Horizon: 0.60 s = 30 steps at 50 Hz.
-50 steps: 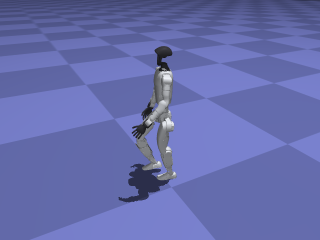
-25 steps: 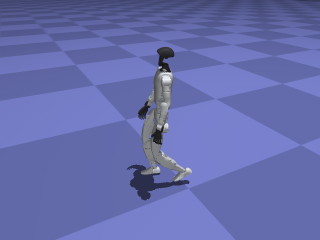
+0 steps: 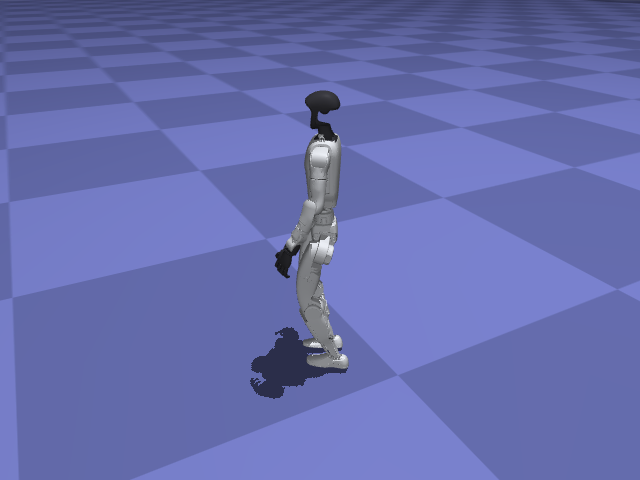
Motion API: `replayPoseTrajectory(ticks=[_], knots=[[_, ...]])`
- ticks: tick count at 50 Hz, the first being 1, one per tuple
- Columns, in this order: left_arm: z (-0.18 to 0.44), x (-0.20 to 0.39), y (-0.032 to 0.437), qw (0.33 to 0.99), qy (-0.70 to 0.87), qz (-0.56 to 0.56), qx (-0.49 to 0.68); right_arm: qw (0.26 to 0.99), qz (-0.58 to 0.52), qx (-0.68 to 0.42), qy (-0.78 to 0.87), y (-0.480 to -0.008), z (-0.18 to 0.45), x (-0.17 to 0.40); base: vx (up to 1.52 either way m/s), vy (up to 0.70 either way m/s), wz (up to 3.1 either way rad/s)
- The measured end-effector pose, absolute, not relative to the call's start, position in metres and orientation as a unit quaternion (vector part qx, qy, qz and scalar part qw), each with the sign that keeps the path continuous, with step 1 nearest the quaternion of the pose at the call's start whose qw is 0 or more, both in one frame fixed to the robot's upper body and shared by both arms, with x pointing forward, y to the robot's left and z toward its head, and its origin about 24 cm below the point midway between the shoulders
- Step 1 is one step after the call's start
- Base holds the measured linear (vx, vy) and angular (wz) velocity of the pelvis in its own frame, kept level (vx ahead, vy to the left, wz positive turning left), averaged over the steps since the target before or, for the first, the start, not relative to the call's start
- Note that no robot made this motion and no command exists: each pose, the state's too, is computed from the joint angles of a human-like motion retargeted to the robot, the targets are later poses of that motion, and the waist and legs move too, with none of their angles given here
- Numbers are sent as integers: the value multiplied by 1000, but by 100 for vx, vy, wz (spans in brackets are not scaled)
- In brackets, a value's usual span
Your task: Walk
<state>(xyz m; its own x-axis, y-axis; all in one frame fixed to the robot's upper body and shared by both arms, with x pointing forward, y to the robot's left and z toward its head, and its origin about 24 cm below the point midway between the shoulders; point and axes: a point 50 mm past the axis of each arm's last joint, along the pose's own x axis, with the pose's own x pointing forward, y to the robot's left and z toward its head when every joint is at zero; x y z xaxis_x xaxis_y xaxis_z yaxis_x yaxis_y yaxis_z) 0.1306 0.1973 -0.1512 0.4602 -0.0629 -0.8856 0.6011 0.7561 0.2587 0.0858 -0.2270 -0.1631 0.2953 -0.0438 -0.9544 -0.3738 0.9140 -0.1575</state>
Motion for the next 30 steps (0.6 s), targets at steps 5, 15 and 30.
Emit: replayPoseTrajectory(ticks=[5, 15, 30], knots=[[-158, 118, 193, 790, 500, -218, 279, 790, 97, -180, 578, -230, -161, 89, 14, 9, -61], [-165, 103, 187, 773, 526, -226, 273, 815, 85, -196, 539, -236, -152, 119, 4, 8, -64], [-164, 107, 196, 757, 529, -228, 308, 825, 111, -196, 518, -223, -150, 130, -6, 2, -91]])
